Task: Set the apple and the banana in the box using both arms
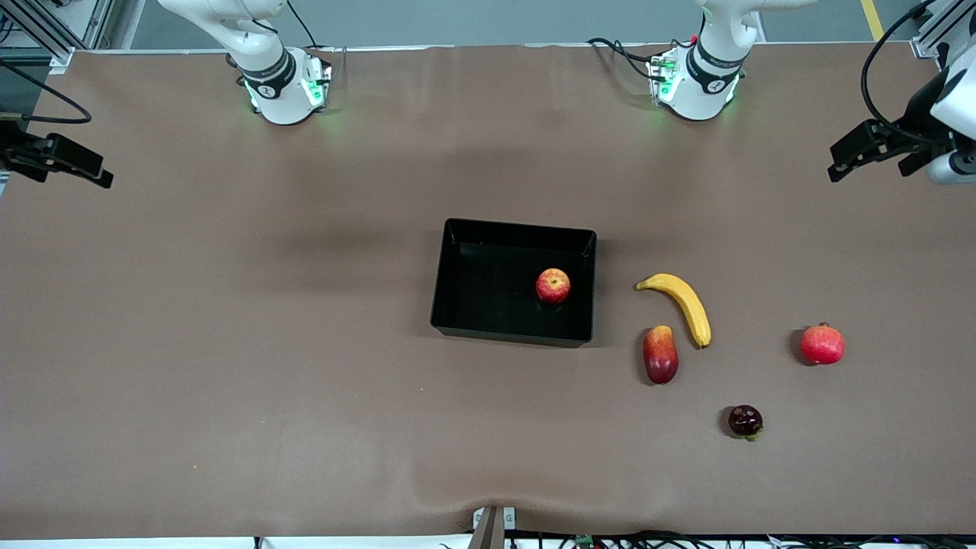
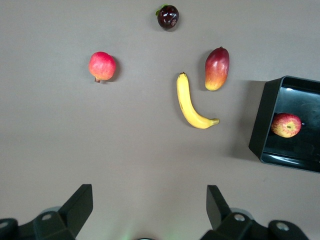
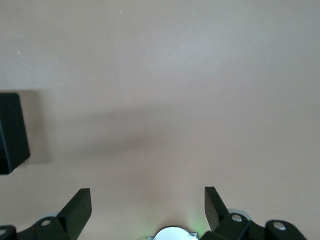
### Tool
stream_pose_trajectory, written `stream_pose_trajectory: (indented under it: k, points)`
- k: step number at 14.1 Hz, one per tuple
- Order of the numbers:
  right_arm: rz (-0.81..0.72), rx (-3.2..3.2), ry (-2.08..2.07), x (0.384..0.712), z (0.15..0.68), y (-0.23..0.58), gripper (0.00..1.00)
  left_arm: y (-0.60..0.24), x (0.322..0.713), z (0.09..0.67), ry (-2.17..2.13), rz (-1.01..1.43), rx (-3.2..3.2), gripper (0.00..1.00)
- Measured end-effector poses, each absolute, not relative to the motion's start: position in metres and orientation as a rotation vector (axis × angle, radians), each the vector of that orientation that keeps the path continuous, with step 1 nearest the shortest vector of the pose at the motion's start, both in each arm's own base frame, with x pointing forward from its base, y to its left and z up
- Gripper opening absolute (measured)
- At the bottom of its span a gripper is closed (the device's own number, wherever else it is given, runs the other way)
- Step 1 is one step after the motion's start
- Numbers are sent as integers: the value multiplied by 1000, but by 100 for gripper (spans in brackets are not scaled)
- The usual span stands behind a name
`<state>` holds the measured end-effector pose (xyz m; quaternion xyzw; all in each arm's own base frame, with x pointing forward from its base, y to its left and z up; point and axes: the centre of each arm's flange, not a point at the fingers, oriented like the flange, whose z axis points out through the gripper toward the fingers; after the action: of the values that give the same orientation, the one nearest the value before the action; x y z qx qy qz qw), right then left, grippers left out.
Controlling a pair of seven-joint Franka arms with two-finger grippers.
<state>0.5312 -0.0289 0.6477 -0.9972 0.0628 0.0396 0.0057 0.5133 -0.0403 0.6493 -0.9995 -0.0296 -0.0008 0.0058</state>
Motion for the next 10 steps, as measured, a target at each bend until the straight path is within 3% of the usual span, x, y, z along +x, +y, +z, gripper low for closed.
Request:
stream_pose_trajectory:
  k: [10]
  points:
    - [56, -3125, 203, 535, 653, -29, 100, -39, 509, 665, -98, -50, -3131, 100]
